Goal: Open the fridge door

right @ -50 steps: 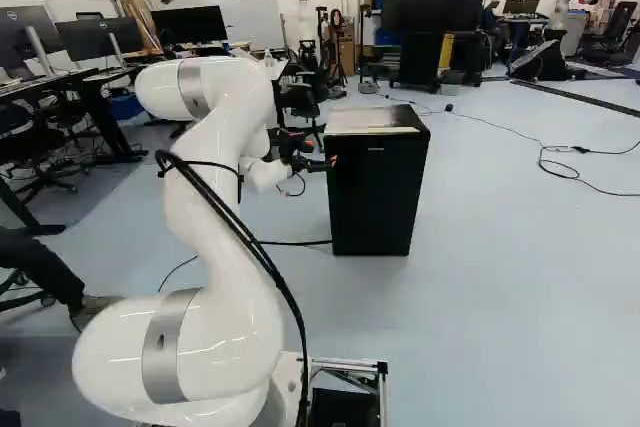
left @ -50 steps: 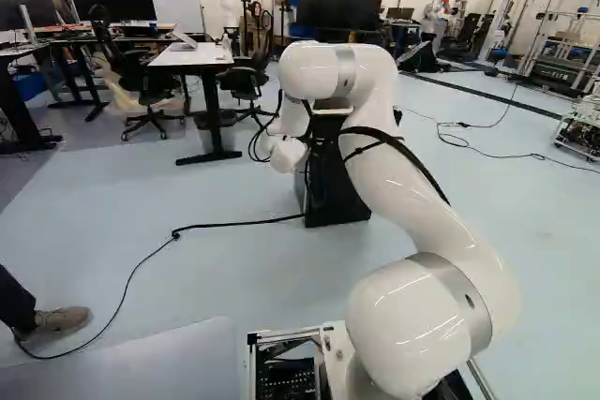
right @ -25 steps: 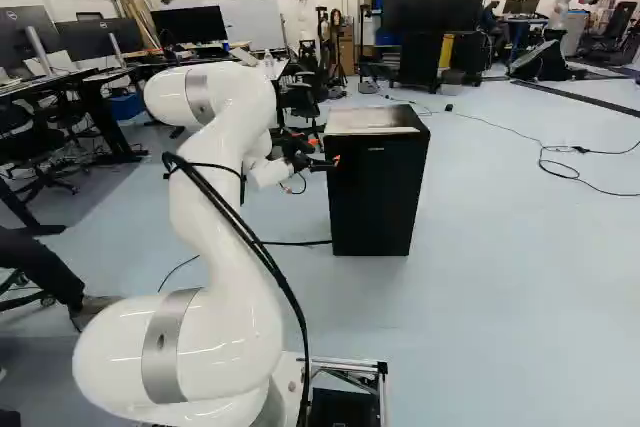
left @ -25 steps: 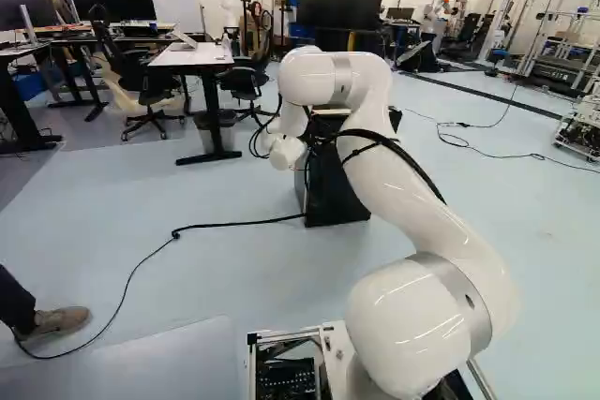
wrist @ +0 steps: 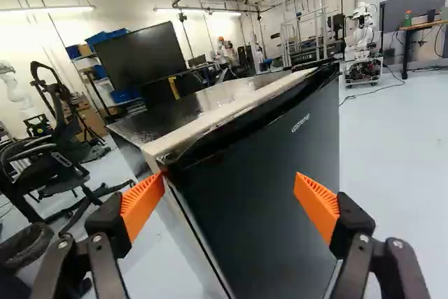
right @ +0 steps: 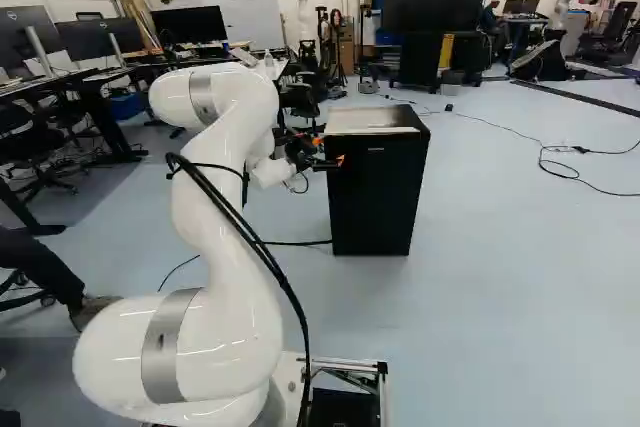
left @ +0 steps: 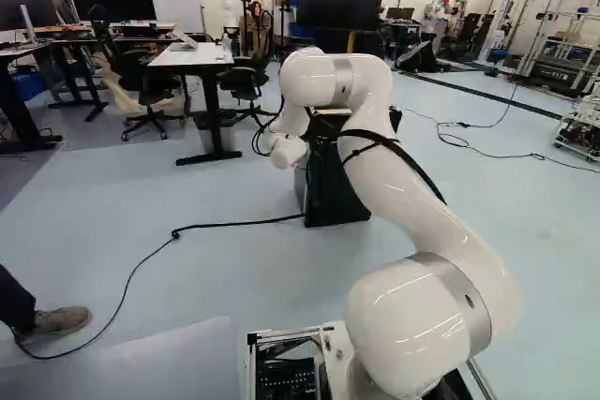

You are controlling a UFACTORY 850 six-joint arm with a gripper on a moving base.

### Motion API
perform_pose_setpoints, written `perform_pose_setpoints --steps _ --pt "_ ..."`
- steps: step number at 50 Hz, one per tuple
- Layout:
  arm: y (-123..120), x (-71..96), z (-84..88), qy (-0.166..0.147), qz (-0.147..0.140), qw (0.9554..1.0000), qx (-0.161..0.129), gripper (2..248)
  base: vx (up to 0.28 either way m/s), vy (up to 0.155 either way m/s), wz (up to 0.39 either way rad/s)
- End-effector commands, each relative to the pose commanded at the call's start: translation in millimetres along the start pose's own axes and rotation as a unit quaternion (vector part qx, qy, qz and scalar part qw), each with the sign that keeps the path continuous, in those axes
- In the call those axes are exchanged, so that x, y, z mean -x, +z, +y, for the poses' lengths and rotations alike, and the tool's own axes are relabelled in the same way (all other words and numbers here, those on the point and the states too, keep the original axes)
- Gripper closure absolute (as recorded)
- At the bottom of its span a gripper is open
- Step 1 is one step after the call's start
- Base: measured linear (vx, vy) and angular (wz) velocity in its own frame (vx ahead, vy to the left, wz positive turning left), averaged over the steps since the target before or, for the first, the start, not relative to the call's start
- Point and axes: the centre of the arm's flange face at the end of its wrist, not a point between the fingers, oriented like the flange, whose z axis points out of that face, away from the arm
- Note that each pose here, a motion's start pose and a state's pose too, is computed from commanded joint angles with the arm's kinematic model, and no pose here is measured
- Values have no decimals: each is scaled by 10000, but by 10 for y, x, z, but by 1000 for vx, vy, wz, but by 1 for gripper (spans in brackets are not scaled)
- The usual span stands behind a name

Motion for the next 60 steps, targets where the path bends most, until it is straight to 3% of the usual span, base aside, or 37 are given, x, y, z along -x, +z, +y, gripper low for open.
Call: perform_pose_setpoints --steps 60 --pt "72 28 -24 78 45 9999 108 3 0 0 0"
